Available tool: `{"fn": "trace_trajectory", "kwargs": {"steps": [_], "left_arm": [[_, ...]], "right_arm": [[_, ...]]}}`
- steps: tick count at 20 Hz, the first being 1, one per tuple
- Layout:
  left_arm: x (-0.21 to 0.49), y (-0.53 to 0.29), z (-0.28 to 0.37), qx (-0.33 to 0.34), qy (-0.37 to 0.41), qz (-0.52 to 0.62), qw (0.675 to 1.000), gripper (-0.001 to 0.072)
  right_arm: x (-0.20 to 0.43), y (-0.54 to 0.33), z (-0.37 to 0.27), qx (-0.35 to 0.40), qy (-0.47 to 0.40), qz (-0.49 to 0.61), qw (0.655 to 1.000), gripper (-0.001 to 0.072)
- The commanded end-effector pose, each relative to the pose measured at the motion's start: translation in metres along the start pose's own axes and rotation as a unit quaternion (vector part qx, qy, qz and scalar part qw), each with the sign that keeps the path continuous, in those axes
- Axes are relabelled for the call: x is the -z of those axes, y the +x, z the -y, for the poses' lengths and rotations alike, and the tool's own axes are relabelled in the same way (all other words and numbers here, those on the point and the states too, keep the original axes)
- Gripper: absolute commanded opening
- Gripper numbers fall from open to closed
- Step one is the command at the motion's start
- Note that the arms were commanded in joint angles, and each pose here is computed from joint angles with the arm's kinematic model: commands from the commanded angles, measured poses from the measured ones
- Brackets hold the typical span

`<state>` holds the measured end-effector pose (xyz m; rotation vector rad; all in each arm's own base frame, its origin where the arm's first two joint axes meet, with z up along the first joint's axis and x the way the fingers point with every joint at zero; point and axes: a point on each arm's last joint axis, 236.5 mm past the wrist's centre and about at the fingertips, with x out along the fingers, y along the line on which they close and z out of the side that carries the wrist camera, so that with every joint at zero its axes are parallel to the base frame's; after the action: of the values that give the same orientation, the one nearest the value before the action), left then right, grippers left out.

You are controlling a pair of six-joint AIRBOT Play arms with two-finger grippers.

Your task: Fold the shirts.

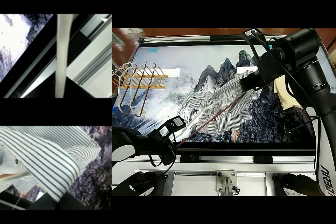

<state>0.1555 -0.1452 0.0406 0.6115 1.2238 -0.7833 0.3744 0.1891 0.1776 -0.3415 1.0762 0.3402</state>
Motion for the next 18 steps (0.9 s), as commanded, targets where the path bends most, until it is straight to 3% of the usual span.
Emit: {"fn": "trace_trajectory", "kwargs": {"steps": [1,8,13,18], "left_arm": [[-0.016,0.013,-0.003,0.0,0.006,0.004,1.0,0.0059],[-0.066,0.017,-0.015,-0.012,-0.065,0.088,0.994,0.0059],[-0.055,0.014,0.004,0.013,0.084,0.055,0.995,0.0059],[-0.05,0.018,0.008,0.023,0.112,0.041,0.993,0.0058]], "right_arm": [[-0.009,-0.016,-0.021,-0.042,-0.023,0.021,0.999,0.0081],[0.015,-0.048,-0.074,-0.08,-0.083,-0.011,0.993,0.0081],[0.007,-0.053,-0.094,-0.062,-0.127,0.022,0.99,0.0081],[0.007,-0.056,-0.099,-0.041,-0.161,0.03,0.986,0.0081]]}}
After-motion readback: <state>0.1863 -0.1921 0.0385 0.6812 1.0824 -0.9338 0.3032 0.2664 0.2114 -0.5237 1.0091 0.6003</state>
